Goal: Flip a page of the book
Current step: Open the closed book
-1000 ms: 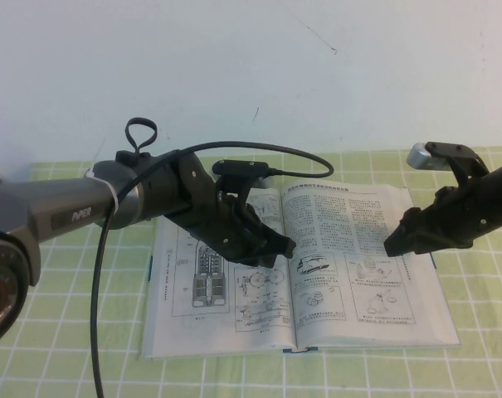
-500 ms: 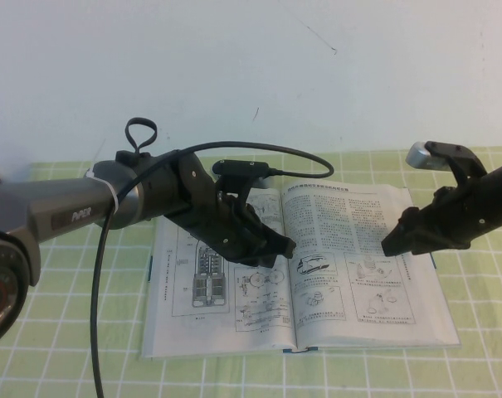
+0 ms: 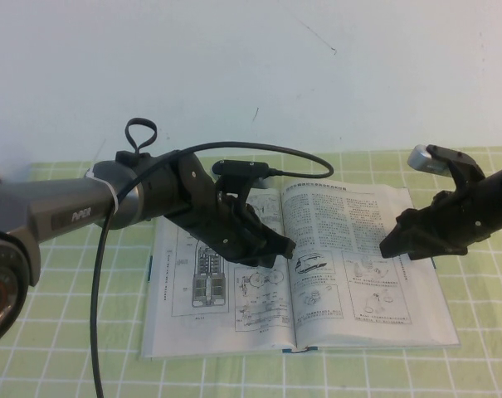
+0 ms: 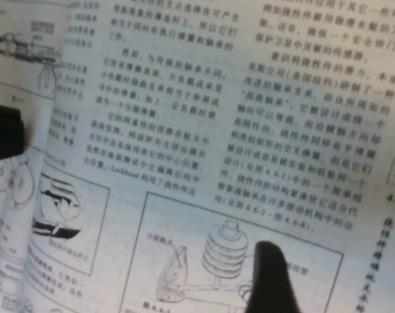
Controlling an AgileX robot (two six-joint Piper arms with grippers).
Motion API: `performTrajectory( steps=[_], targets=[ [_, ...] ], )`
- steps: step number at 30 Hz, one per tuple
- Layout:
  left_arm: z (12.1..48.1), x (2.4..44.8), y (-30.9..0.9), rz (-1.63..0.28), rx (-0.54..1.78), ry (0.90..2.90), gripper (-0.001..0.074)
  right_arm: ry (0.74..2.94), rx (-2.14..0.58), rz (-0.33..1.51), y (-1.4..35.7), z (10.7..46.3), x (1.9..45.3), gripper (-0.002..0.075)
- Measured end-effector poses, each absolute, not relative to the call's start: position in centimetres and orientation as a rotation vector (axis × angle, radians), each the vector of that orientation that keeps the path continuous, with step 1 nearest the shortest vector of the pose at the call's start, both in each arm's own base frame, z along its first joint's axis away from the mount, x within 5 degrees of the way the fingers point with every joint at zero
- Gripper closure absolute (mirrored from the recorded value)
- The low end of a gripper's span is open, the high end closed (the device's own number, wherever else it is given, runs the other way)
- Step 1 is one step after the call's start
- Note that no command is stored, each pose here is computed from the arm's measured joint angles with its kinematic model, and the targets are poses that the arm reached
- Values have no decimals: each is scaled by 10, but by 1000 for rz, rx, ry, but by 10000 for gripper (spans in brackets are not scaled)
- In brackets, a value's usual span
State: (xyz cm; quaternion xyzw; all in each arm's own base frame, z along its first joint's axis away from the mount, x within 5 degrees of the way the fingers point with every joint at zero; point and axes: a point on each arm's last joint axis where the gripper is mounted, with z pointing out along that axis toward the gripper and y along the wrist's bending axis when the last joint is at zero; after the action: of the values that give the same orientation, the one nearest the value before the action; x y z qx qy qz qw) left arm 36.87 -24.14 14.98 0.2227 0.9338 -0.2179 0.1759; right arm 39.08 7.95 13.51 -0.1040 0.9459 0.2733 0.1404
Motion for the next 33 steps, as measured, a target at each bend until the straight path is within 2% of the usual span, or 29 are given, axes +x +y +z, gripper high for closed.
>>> performTrajectory(
  steps=[33],
  targets=[
    [150,368,-241,-615,645,2641,738,2702,-197,965,88,137,391,288]
  ],
)
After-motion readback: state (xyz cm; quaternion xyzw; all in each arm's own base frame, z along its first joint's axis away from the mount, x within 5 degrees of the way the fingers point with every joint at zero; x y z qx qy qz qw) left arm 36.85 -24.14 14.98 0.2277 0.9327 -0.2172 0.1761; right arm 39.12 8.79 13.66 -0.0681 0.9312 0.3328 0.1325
